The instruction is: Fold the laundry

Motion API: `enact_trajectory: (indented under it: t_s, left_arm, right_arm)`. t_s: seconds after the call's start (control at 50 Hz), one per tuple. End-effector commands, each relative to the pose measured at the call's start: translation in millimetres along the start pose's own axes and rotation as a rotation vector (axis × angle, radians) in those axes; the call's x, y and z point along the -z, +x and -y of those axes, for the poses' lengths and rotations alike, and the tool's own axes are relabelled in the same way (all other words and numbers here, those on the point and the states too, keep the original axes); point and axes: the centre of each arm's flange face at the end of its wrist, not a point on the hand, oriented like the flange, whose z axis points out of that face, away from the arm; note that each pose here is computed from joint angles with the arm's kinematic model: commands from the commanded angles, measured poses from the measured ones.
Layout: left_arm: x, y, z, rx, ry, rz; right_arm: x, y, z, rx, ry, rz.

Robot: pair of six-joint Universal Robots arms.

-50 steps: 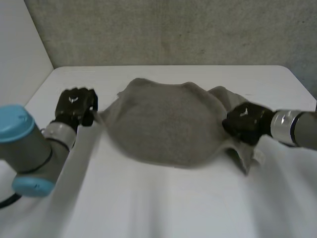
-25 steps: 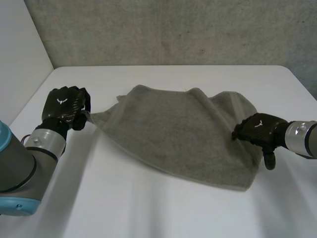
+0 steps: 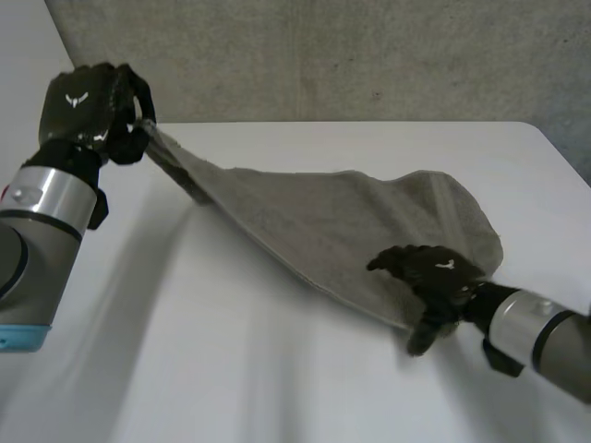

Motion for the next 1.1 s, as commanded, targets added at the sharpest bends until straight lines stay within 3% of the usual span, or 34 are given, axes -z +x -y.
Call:
enact_trajectory:
  t_s: [0.02,0.14,0.24,0.38,0.62,0.7,0.86,1.1]
  left_arm:
    - [-2.5,13.8,16.1,0.020,0.014,-0.033]
    - [-3.1,16.5,19.6,0.021,0.025,-0.041]
    - [-3.9,13.2,18.9,0.019,0.023,-0.030]
    - [-6.7,0.7,17.3,0.014,0.023,0.031]
    - [-14.4,-34.1,13.9,-0.006,0.026,0.152]
    - [-14.4,-35.4,12.8,0.000,0.023,0.157]
    - [-12.0,-35.1,7.6,0.072,0.010,0.156]
    - [-9.1,-34.0,4.4,0.076,-0.002,0.152]
  right_arm:
    - [-18.3,-30.5,-9.7,-0.035,0.038,0.056]
    - [-34.7,-29.1,-17.9,-0.002,0.053,-0.045]
    - [-46.4,-9.5,-19.1,0.067,0.092,-0.229]
    - [-42.1,0.5,-21.9,0.159,0.073,-0.304]
    - [-13.1,79.2,0.1,0.159,0.150,-0.552]
    - [-10.6,89.2,-1.6,0.146,0.145,-0.547]
    - [-17.4,80.2,-14.5,0.111,0.115,-0.386]
    - [-15.8,71.9,-21.8,0.066,0.045,-0.344]
